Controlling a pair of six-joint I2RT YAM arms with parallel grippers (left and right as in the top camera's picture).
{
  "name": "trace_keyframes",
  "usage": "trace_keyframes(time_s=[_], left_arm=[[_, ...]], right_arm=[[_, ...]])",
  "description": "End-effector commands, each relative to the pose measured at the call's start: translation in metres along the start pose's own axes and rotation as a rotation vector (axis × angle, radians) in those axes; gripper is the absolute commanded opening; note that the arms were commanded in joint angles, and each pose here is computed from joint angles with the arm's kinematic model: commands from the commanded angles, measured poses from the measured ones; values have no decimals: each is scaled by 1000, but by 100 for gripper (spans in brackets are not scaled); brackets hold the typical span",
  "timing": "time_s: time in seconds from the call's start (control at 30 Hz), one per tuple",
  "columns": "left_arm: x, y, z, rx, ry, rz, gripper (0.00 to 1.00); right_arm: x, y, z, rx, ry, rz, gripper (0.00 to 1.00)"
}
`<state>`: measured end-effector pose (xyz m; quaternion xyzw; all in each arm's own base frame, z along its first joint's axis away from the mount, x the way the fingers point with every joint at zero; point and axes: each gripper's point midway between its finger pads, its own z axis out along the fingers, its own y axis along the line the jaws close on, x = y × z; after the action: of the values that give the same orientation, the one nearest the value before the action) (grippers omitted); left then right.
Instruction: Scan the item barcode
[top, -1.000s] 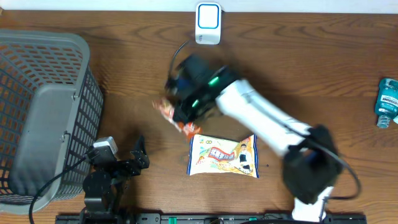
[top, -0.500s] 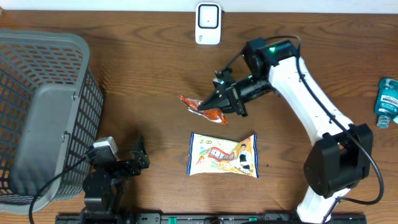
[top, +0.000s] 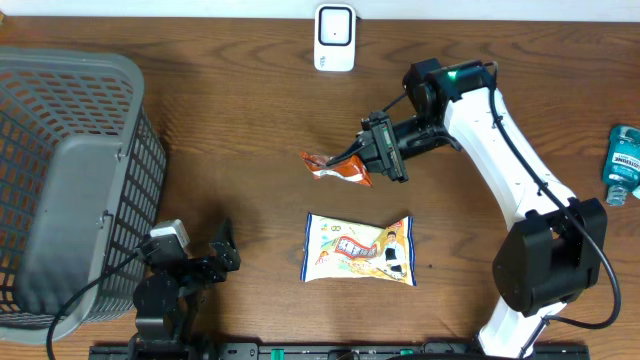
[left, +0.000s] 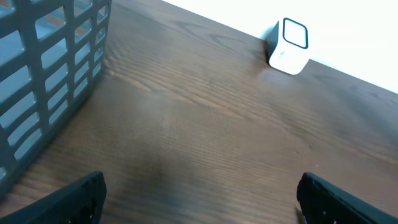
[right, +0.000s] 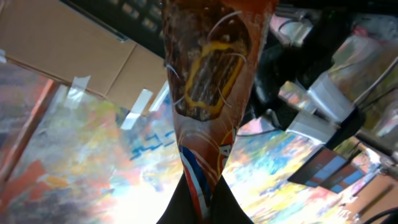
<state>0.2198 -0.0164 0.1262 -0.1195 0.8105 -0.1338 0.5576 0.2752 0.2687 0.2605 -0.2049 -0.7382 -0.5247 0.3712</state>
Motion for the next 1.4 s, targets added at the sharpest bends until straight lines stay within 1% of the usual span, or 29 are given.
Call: trace_keyframes(time_s=[0.0, 0.07, 0.1, 0.23, 0.3, 0.33, 0.4, 0.43, 0.47, 0.5, 0.53, 0.57, 0.6, 0.63, 0.67, 0.7, 0.73, 0.8, 0.83, 0.97, 1.17, 1.37], left_arm=[[2, 0, 1, 5, 5, -10, 98], [2, 0, 1, 5, 5, -11, 98], [2, 0, 1, 5, 5, -10, 98], [2, 0, 1, 5, 5, -11, 98], [2, 0, 1, 5, 5, -11, 98], [2, 0, 1, 5, 5, -11, 98], [2, 0, 1, 5, 5, -11, 98], [2, 0, 1, 5, 5, -11, 98], [2, 0, 1, 5, 5, -11, 98], [2, 0, 1, 5, 5, -11, 98], [2, 0, 1, 5, 5, -11, 98], [2, 0, 1, 5, 5, -11, 98], [2, 0, 1, 5, 5, -11, 98], [2, 0, 1, 5, 5, -11, 98], [2, 0, 1, 5, 5, -11, 98], [2, 0, 1, 5, 5, -11, 98], [2, 0, 1, 5, 5, -10, 98], [2, 0, 1, 5, 5, -10, 98], [2, 0, 1, 5, 5, -10, 98], [2, 0, 1, 5, 5, -11, 98], [2, 0, 1, 5, 5, -11, 98], [2, 0, 1, 5, 5, -11, 98]], right_arm=[[-54, -24, -10, 199, -251, -115, 2], [-90, -35, -24, 356, -426, -284, 2], [-117, -43, -41, 513, -560, -415, 2], [-159, -48, -81, 796, -869, -497, 1], [-170, -43, -86, 857, -955, -542, 3], [-173, -40, -83, 866, -968, -568, 7], [-178, -33, -73, 875, -960, -651, 19], [-178, -30, -70, 879, -956, -683, 29], [-179, -27, -67, 879, -955, -711, 43], [-179, -23, -64, 877, -957, -736, 61], [-179, -19, -63, 872, -964, -749, 71], [-180, -17, -63, 870, -973, -755, 78], [-180, -15, -64, 866, -976, -759, 79], [-181, -14, -63, 863, -979, -763, 76], [-181, -13, -64, 862, -983, -765, 62], [-182, -12, -65, 863, -993, -767, 44], [-183, -11, -67, 868, -1006, -768, 29], [-187, -12, -74, 897, -1039, -757, 8], [-190, -15, -77, 912, -1056, -740, 1], [-211, -30, -72, 938, -1040, -709, 1], [-250, -63, -51, 986, -951, -661, 1], [-266, -93, -45, 1037, -883, -595, 1]])
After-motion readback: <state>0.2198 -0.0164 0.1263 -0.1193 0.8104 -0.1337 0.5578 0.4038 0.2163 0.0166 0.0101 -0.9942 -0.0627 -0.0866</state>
